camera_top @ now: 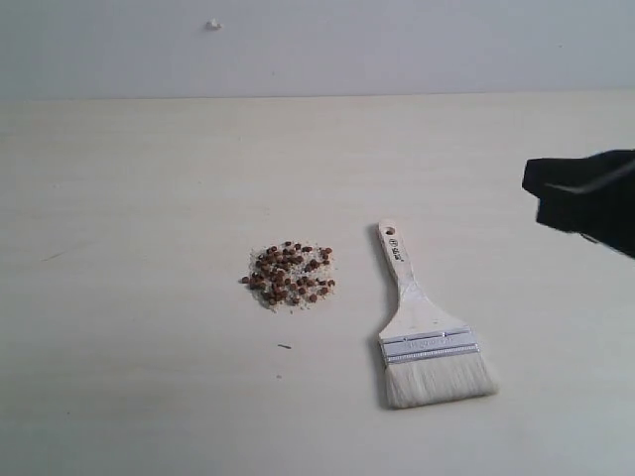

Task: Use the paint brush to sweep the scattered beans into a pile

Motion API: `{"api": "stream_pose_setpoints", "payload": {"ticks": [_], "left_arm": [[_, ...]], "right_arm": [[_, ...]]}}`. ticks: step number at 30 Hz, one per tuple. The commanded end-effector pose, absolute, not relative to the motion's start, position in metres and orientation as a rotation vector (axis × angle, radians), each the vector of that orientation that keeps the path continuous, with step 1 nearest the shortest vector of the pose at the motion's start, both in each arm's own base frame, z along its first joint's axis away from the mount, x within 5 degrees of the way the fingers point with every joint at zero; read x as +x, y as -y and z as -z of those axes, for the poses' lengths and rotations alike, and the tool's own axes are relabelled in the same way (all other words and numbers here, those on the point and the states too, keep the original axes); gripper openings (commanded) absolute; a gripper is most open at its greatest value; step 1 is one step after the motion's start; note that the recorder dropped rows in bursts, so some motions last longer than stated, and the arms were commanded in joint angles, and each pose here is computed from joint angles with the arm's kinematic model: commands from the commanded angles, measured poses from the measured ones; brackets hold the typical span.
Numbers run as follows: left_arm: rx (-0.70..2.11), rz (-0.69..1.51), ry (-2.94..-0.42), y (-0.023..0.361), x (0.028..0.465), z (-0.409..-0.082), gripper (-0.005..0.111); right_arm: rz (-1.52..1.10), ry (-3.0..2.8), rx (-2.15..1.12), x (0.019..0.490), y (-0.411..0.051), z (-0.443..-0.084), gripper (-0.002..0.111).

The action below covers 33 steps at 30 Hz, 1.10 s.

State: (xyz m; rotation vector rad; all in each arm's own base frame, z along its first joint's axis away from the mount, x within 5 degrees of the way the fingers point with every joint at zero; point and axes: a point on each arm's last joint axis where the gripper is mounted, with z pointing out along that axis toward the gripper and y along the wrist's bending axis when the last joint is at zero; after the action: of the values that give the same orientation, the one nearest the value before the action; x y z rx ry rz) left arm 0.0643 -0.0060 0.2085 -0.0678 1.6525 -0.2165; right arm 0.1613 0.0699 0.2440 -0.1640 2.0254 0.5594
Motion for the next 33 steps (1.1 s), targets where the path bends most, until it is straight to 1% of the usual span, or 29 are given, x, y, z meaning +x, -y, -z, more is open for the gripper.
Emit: {"api": "stream_pose_setpoints", "payload": {"ticks": [1, 5, 9, 20, 26, 33], "left_arm": [[-0.071, 0.227, -1.654, 0.006, 0.064, -0.207, 0.000], [-0.071, 0.227, -1.654, 0.006, 0.064, -0.207, 0.000], [-0.071, 0.227, -1.654, 0.006, 0.064, -0.207, 0.000], [-0.071, 0.227, -1.654, 0.006, 0.064, -0.207, 0.000], [-0.071, 0.227, -1.654, 0.006, 0.064, -0.207, 0.000], [-0.071, 0.227, -1.654, 0.006, 0.064, -0.207, 0.000]], "right_arm": [[-0.665, -1.907, -0.228, 0.125, -0.067, -0.247, 0.000], [-0.717, -1.763, -0.281, 0.104, -0.065, -0.263, 0.000], [-0.717, -1.689, -0.288, 0.094, -0.062, -0.271, 0.000], [-0.639, -1.652, -0.332, 0.089, -0.058, -0.274, 0.000], [-0.443, -1.578, -0.345, 0.080, -0.044, -0.276, 0.000], [-0.239, -1.425, -0.176, 0.056, -0.024, -0.273, 0.000]]}}
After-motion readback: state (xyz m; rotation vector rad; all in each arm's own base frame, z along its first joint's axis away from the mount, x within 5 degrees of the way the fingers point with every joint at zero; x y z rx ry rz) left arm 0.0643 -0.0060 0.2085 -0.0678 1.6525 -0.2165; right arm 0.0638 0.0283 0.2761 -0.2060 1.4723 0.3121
